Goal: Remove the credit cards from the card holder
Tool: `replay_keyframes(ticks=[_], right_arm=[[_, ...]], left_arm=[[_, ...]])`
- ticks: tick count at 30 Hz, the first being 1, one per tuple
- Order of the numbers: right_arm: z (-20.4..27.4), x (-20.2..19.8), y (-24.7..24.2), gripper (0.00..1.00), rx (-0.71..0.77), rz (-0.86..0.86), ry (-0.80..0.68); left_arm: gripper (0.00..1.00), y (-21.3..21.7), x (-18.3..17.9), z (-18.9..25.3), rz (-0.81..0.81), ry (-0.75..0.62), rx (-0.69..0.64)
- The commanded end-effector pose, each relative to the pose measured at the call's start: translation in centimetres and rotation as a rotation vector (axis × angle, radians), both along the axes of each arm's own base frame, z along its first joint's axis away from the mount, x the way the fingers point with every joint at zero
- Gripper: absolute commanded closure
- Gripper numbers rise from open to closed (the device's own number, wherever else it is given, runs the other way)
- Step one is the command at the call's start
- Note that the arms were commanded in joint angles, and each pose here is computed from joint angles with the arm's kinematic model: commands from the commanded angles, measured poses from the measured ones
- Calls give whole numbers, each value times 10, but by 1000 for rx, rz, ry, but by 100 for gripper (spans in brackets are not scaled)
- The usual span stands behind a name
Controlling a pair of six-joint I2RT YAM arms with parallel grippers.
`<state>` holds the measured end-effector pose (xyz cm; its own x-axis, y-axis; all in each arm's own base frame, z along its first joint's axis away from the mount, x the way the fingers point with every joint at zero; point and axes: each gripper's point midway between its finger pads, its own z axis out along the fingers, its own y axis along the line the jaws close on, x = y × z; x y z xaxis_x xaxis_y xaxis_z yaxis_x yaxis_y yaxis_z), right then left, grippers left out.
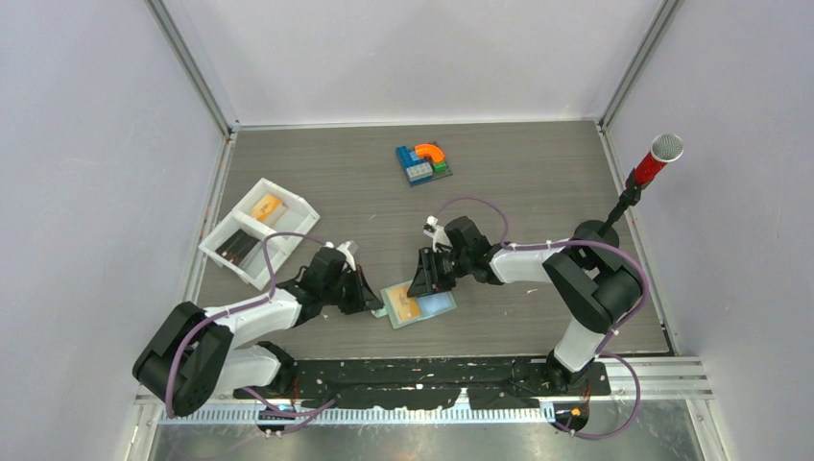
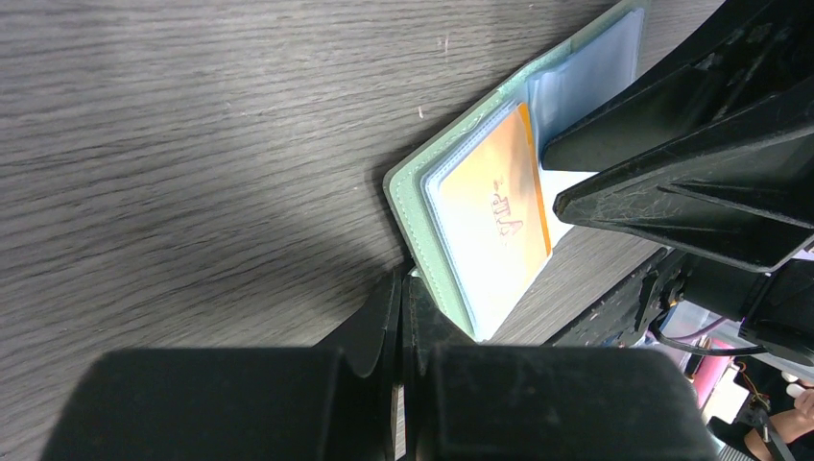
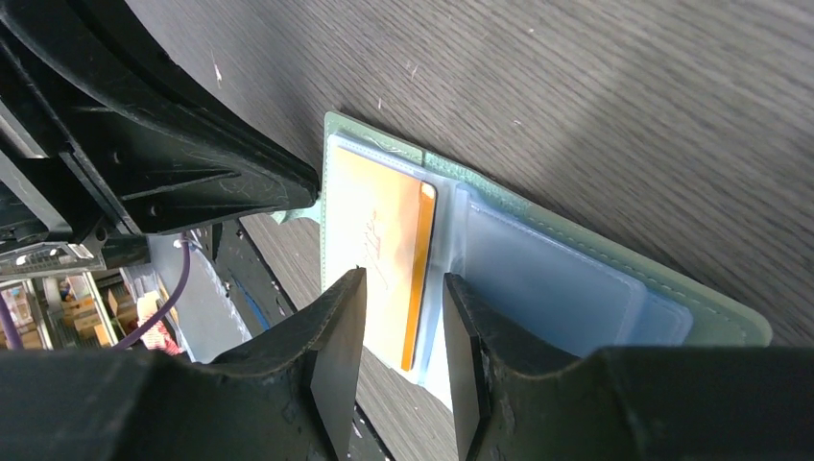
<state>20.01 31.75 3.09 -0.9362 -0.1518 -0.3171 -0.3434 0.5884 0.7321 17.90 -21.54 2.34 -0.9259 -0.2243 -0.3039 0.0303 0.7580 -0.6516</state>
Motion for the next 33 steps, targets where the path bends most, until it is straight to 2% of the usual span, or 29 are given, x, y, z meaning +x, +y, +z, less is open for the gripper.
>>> replay_keyframes(ticks=[1,10,23,27,28,30,33], right_arm=[[-7,1,4,58,-38,20,-27],[-9,-5,10,59,-30,39,-4],[-9,-12,12,66,-41,72,7],[-8,-12,14,77,-27,73,9],[-7,-11,14,85,-23,72,6],[-6,-10,13,93,-13,65,2],[-3,-9,12,95,10,64,-4]], left_arm=[[100,-1,5,-1,21,-19,-9],[100,0,4,-3,29,-9,-7],[100,-1,5,-3,52,-4,-22],[100,-3,3,-4,54,0,-38],[100,-2,3,-5,56,-1,-32],[100,0,2,-8,55,6,-18],[100,1,0,-11,47,12,-8]])
